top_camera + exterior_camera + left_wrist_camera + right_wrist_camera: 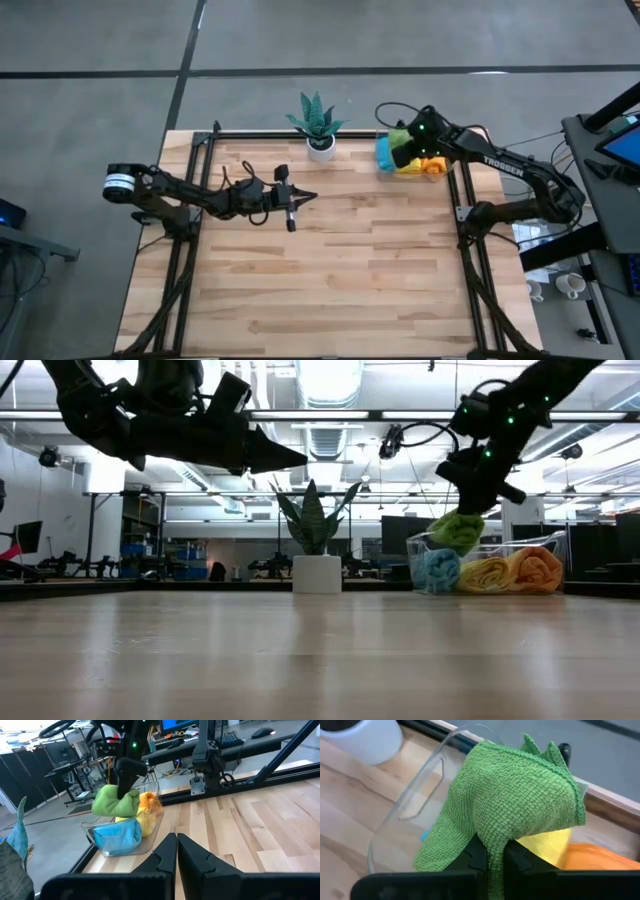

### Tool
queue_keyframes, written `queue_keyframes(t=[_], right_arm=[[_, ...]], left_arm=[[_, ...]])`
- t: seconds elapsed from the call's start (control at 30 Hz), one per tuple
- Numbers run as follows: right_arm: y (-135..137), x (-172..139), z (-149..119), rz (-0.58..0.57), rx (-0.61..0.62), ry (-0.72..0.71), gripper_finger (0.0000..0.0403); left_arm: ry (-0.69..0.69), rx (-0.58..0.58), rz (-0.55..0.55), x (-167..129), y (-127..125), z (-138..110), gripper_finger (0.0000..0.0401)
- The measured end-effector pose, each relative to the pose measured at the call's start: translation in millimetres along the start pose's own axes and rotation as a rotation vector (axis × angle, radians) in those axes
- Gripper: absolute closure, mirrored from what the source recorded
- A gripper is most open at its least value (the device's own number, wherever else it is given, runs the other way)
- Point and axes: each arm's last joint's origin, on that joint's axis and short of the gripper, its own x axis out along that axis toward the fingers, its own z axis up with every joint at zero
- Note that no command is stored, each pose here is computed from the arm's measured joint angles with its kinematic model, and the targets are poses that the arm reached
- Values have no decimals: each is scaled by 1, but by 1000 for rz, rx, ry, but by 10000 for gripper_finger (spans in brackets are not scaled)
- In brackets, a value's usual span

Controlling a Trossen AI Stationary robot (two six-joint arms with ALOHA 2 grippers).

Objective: Roll microfiber towels into tight, uniform cylinder then place into a basket
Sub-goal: Put the green microfiber into the transparent bin

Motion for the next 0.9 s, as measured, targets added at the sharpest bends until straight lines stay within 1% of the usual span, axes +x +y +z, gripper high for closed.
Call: queue_keyframes(t=[0.17,0.27,0.33,0.5,0.6,0.67,0.77,0.9], right_arm=[[-15,10,-3,71,52,-14,388],[-23,12,-5,49,62,1,388],[-27,13,-10,35,76,38,389],[-29,18,-20,66,102,88,389],[-29,22,-22,72,136,64,387],[-29,24,-23,73,139,45,378],[-29,24,-22,74,138,38,354],[-31,24,-22,20,163,25,314]], left_arm=[[0,0,0,0,0,0,401],[2,0,0,0,0,0,401],[3,0,-1,0,0,0,401],[4,0,-1,0,0,-1,401],[2,-1,-1,0,0,0,401],[1,-1,0,0,0,0,401],[1,-1,0,0,0,0,401],[2,-1,-1,0,0,0,401]])
